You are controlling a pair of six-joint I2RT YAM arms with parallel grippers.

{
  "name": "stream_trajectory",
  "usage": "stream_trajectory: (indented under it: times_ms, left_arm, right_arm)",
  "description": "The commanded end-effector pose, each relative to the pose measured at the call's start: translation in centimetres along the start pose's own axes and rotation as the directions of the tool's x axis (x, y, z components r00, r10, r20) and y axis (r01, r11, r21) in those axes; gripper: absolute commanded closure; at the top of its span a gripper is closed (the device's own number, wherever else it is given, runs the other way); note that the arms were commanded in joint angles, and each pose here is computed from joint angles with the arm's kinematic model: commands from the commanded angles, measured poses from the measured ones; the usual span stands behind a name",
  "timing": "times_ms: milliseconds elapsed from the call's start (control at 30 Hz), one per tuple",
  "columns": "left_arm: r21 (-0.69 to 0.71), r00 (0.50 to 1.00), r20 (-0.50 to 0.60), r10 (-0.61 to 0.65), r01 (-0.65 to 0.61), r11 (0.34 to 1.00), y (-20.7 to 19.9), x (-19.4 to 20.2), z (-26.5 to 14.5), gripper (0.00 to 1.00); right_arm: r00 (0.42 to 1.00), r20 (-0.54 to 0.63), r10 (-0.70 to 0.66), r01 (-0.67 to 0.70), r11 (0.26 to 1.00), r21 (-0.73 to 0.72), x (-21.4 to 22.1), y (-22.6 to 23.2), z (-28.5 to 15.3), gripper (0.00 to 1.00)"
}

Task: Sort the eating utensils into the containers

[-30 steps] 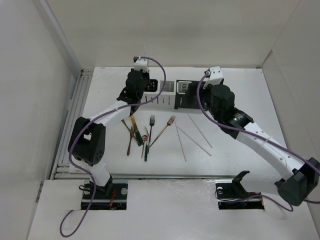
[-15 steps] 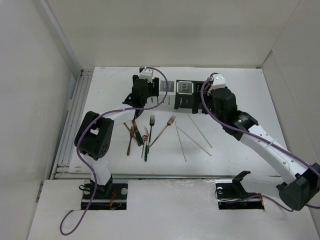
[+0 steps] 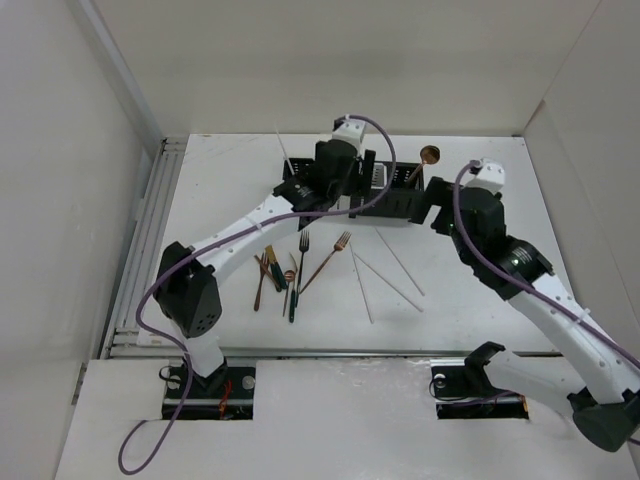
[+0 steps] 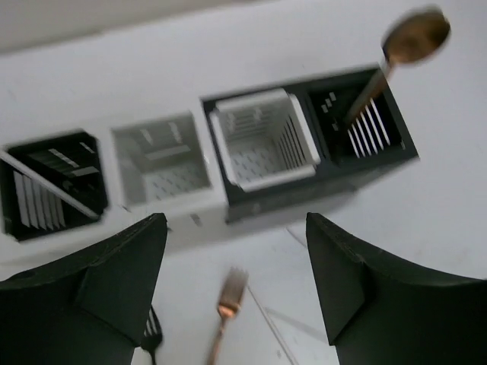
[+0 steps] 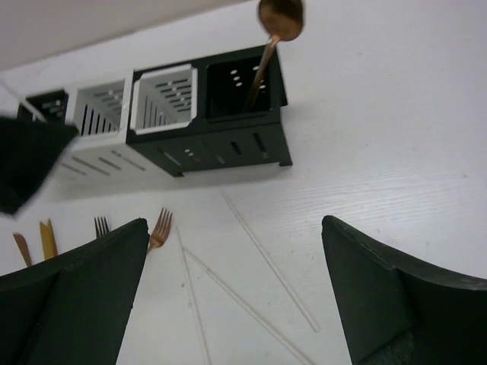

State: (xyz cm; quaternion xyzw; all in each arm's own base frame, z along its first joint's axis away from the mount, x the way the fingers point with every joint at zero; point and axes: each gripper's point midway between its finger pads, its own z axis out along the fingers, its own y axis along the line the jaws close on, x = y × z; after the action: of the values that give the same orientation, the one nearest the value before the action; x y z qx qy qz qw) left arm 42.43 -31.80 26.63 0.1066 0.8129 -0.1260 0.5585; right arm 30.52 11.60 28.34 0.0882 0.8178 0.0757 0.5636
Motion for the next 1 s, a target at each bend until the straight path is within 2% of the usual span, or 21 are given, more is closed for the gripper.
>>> stream_trajectory:
  times_ms: [0,67,133,167,267,333,433,567,633,733,767,900,967]
  left_arm:
    - [0.113,0.959,-0.282,-0.033,0.067,0.991,-3.4,7.2,-3.6,0.29]
    - [0.106,0.921,-0.388,0.004,0.04,0.994,-4.5,11.5,-3.7,0.31]
    - [0.082,0.886,-0.464,-0.018,0.063,0.995,-5.1,13.7,-3.8,0.31]
    - [0.028,0.823,-0.568,-0.009,0.03,0.999,-4.2,17.2,-3.9,0.31]
    - [-0.084,0.735,-0.676,-0.059,0.003,0.996,-3.9,21.0,-4.7,0.31]
    - [-0.053,0.695,-0.717,-0.05,0.018,0.998,-5.0,23.4,-5.7,0.32]
    - [0.012,0.68,-0.733,-0.001,0.015,1.0,-7.3,24.4,-7.1,0.31]
    - [-0.005,0.62,-0.784,-0.018,0.022,1.0,-7.2,27.3,-8.8,0.31]
    - [-0.01,0.588,-0.809,-0.023,0.025,1.0,-7.2,28.6,-9.0,0.36]
    - [0.026,0.531,-0.848,-0.002,0.047,0.999,-8.2,30.4,-9.1,0.38]
    - [0.013,0.501,-0.866,0.0,0.023,1.0,-7.7,32.1,-8.8,0.42]
    - [-0.017,0.464,-0.885,-0.022,0.014,1.0,-7.4,34.0,-8.1,0.62]
    - [-0.045,0.449,-0.893,-0.044,0.01,0.999,-6.4,35.1,-8.3,0.75]
  right_arm:
    - [0.981,0.134,0.14,-0.161,0.974,0.16,-2.9,-3.8,-2.3,0.0]
    - [0.978,0.146,0.147,-0.175,0.964,0.199,-2.9,-4.8,-2.9,0.0]
    - [0.981,0.129,0.148,-0.174,0.959,0.222,-2.3,-5.3,-3.0,0.0]
    - [0.976,0.133,0.17,-0.197,0.953,0.231,-2.4,-5.5,-3.2,0.0]
    - [0.976,0.104,0.194,-0.215,0.938,0.271,-1.2,-6.1,-3.3,0.02]
    - [0.976,0.094,0.198,-0.217,0.935,0.282,-0.2,-6.4,-3.3,0.02]
    - [0.979,0.075,0.191,-0.204,0.936,0.287,1.5,-6.8,-3.1,0.02]
    - [0.981,0.058,0.186,-0.195,0.938,0.287,2.6,-7.1,-3.0,0.02]
    - [0.979,0.062,0.195,-0.205,0.936,0.286,2.6,-7.2,-3.3,0.02]
    - [0.978,0.072,0.195,-0.207,0.938,0.277,2.4,-7.4,-3.7,0.02]
    - [0.978,0.077,0.192,-0.206,0.94,0.271,2.2,-7.5,-4.0,0.02]
    - [0.98,0.094,0.174,-0.194,0.94,0.282,1.8,-8.2,-4.6,0.02]
    - [0.982,0.105,0.156,-0.181,0.936,0.303,1.7,-8.8,-4.9,0.02]
